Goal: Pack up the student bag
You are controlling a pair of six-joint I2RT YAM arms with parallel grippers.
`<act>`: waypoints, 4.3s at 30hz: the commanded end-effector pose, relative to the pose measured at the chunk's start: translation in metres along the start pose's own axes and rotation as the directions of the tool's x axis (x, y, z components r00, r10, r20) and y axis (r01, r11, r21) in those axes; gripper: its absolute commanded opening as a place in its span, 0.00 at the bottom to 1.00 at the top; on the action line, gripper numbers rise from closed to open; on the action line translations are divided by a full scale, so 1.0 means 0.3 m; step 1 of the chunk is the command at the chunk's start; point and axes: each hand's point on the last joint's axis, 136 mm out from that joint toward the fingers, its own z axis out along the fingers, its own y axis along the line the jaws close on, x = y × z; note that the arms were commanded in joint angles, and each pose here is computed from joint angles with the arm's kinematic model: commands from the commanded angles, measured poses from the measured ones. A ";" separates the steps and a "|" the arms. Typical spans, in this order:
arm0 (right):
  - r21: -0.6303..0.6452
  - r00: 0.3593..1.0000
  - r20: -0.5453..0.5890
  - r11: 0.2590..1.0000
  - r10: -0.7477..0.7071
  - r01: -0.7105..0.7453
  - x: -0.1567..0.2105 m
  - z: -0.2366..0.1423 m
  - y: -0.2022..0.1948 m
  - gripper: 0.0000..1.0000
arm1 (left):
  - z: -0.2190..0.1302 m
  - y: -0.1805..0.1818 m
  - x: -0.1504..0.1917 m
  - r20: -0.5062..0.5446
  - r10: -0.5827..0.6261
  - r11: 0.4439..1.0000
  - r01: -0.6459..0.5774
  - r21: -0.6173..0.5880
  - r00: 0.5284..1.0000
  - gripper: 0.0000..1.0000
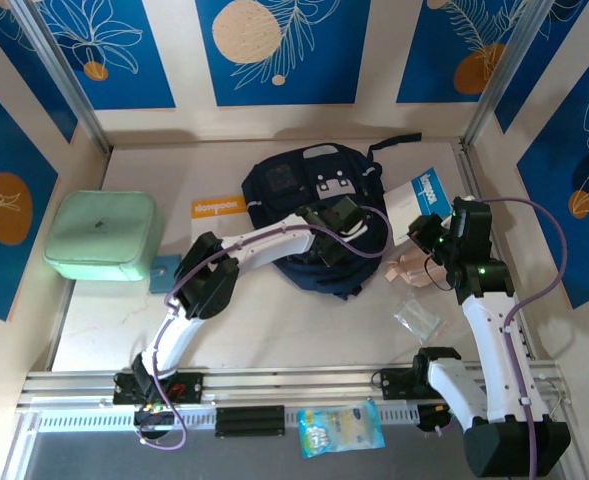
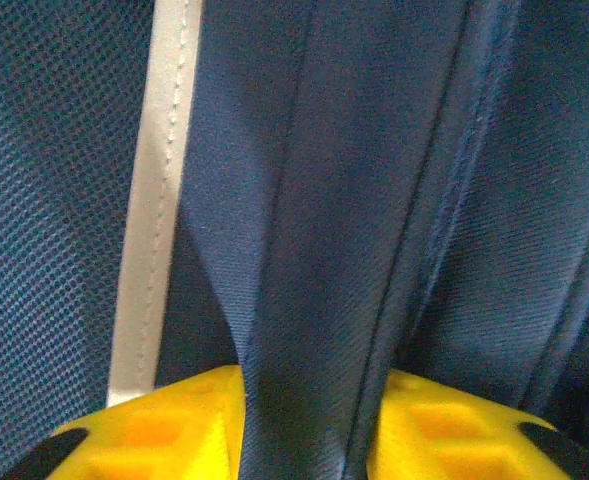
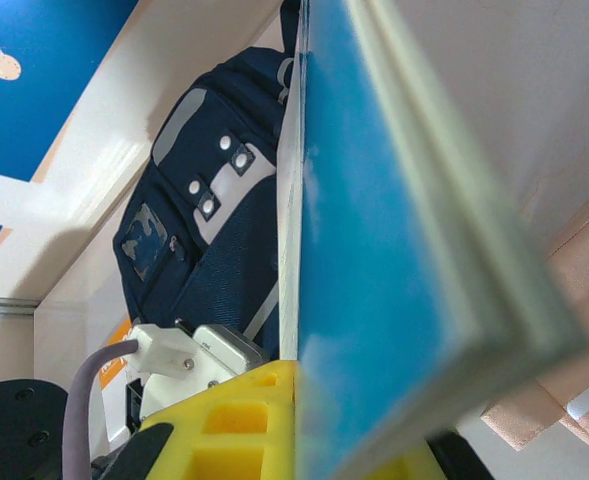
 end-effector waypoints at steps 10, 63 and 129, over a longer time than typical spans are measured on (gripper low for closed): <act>0.051 0.999 0.037 0.999 0.007 -0.009 -0.013 -0.006 -0.048 0.00 | -0.293 0.236 -0.137 0.230 -0.117 0.961 0.168 -0.220 0.966 0.00; -0.134 0.948 -0.259 0.965 0.186 -0.226 0.403 0.709 0.250 0.12 | -0.695 0.457 -0.312 0.622 -0.345 0.869 0.490 -0.071 0.703 0.00; -0.144 0.938 -0.238 0.964 -0.253 0.223 0.385 0.208 0.290 0.73 | 0.114 0.678 0.454 0.007 -0.953 0.298 0.933 0.200 0.303 0.88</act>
